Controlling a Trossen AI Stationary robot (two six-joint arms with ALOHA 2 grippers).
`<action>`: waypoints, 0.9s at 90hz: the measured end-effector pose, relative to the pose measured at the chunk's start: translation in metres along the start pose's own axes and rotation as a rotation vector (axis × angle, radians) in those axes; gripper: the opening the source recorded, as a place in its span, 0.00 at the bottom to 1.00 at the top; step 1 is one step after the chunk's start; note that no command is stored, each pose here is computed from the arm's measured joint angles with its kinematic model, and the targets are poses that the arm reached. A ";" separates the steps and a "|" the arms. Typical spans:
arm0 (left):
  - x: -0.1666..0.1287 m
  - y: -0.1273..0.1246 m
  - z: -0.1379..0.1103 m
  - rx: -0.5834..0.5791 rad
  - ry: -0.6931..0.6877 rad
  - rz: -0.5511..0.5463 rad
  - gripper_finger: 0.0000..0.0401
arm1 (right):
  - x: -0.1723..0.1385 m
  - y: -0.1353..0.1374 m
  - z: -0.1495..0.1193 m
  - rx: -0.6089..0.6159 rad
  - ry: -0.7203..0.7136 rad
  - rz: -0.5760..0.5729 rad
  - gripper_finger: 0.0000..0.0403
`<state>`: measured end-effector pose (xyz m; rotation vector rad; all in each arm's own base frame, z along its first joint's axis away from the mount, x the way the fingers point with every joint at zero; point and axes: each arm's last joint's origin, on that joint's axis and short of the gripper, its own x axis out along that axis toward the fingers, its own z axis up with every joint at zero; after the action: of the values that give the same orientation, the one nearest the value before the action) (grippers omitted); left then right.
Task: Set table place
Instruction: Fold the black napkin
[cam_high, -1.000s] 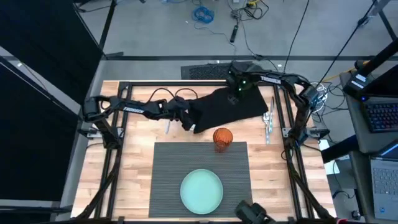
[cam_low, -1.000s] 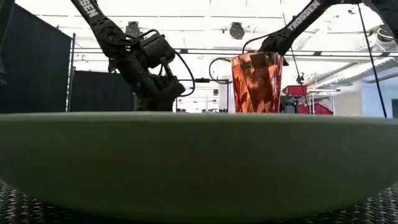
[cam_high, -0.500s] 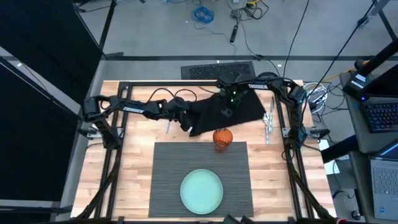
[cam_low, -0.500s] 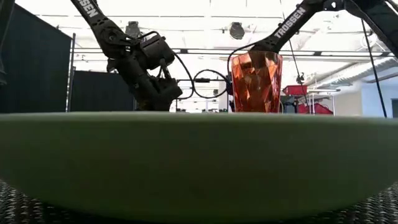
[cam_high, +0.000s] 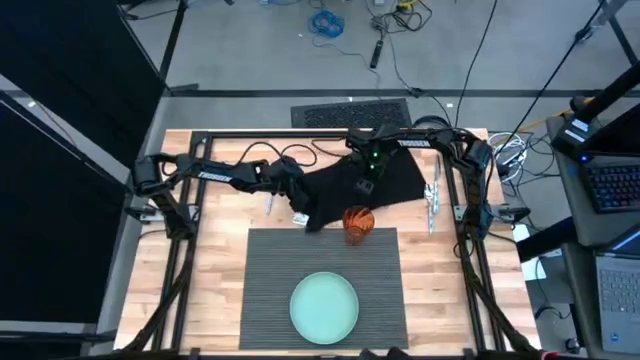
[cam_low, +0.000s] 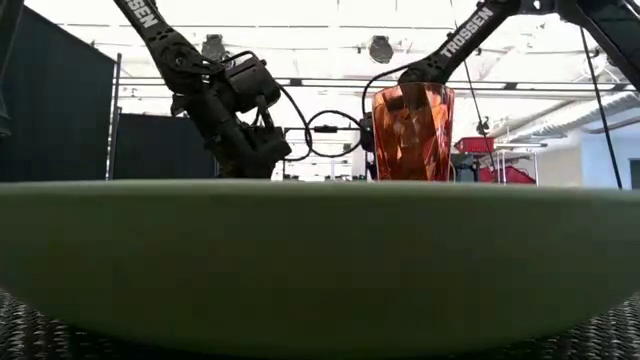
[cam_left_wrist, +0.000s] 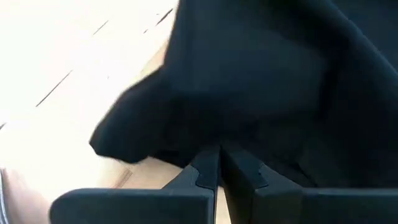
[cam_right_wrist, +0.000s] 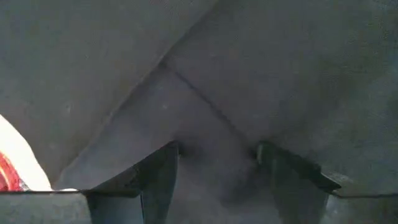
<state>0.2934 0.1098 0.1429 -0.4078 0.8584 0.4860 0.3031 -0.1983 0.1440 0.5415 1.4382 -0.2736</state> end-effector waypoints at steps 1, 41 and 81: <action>0.000 0.000 0.000 0.000 0.000 0.000 0.00 | 0.000 -0.001 0.000 0.001 -0.002 0.000 0.53; -0.006 -0.025 0.022 0.039 -0.207 -0.187 0.00 | -0.001 -0.004 0.004 0.026 -0.040 -0.010 0.53; 0.036 -0.036 -0.009 0.051 -0.020 -0.211 0.00 | -0.001 -0.005 0.003 0.030 -0.040 -0.003 0.53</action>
<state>0.3283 0.0843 0.1139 -0.4404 0.7964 0.2720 0.3032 -0.2048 0.1442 0.5551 1.3977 -0.3071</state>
